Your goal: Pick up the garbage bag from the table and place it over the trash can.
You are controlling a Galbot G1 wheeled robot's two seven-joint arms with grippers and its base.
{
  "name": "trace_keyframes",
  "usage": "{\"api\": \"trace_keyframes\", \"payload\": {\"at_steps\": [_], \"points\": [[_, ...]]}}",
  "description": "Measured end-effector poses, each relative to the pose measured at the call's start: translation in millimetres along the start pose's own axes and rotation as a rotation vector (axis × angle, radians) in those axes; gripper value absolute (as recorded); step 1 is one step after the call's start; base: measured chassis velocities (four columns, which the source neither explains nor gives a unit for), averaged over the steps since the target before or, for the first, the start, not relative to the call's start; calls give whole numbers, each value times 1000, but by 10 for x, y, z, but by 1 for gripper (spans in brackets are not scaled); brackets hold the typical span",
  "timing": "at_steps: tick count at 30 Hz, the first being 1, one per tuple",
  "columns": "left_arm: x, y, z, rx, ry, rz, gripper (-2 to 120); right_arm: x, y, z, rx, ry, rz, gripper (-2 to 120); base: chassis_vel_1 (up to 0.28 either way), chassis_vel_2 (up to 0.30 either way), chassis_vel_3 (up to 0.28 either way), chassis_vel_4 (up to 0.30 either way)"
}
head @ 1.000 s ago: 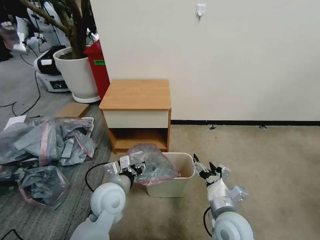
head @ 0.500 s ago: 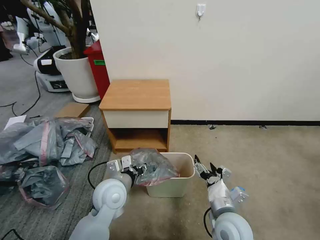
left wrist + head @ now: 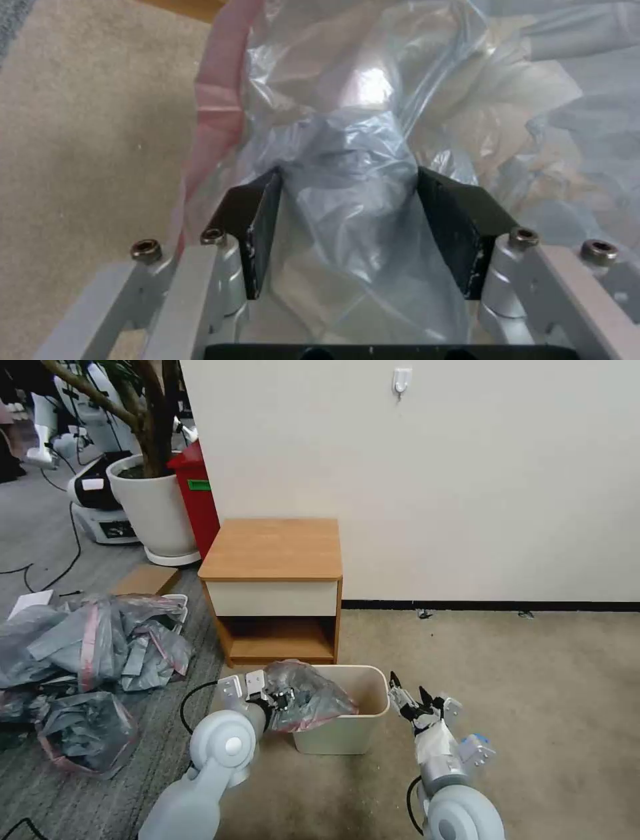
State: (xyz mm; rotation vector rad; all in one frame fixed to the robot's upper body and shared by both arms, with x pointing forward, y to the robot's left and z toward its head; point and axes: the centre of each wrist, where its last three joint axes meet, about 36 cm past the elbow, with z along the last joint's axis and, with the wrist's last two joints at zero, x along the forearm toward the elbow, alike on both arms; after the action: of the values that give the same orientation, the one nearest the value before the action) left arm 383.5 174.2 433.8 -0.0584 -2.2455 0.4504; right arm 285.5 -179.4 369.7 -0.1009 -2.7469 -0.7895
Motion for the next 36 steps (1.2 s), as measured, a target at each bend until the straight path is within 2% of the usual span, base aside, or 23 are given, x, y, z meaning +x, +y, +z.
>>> {"api": "trace_keyframes", "payload": {"at_steps": [33, 35, 36], "points": [[-312, -96, -111, -48, 63, -47, 53, -34, -56, 61, 0, -5, 25, 79, 0, 0, 0, 0], [-324, -92, -111, -50, 66, -50, 43, -32, -56, 70, 1, -4, 26, 78, 0, 0, 0, 0], [-324, -92, -111, -50, 66, -50, 43, -32, -56, 70, 1, -4, 26, 78, 0, 0, 0, 0]]}}
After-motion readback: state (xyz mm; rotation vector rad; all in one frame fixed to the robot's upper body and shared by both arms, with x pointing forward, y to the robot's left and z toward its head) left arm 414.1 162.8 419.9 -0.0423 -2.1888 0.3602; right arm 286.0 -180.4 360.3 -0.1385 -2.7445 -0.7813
